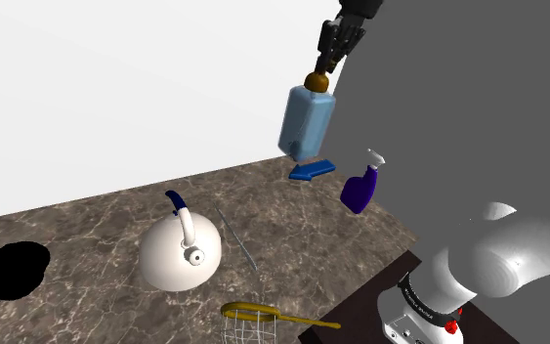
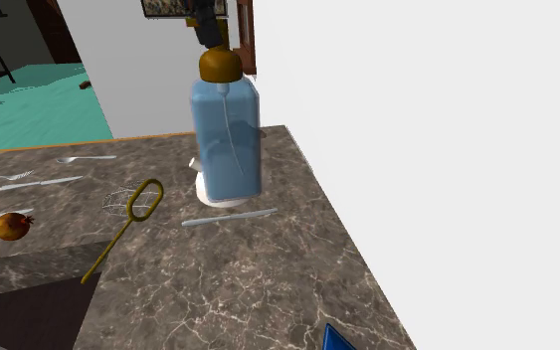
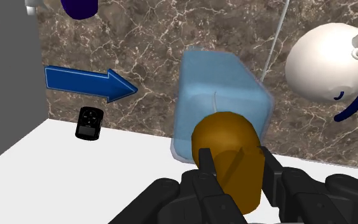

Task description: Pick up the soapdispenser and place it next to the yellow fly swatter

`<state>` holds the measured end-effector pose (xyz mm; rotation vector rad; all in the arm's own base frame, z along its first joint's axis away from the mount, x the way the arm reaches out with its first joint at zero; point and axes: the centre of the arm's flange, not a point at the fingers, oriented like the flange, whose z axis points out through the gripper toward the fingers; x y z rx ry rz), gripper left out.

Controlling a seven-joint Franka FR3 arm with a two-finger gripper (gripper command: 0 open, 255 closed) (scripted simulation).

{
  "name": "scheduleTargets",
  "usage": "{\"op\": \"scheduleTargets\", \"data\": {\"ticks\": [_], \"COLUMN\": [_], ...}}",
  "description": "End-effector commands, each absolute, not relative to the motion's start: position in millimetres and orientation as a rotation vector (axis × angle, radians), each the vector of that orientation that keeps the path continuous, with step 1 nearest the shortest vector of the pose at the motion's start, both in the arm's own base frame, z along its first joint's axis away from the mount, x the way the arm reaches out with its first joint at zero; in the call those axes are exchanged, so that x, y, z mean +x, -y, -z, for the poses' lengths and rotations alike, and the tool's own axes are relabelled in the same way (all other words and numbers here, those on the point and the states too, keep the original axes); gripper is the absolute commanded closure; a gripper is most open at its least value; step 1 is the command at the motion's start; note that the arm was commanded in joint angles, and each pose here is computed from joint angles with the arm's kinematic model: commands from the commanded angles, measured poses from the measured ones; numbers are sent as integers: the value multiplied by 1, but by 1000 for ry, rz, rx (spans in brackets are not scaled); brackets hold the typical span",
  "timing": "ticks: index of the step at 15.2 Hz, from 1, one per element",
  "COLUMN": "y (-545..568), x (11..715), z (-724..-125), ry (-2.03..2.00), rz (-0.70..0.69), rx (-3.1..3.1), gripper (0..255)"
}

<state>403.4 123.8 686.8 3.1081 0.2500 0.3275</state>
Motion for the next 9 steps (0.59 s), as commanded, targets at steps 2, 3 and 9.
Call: {"op": "scheduleTargets", "data": {"ticks": [2,3,9], "y": [-124,-124,-123], "x": [364,352,278], "z": [-699,-704,-733], "ry": [-249,-249,-249], "rz": [-327,-327,-327], "rx": [3108,3108,3108], "gripper": [255,255,255]}}
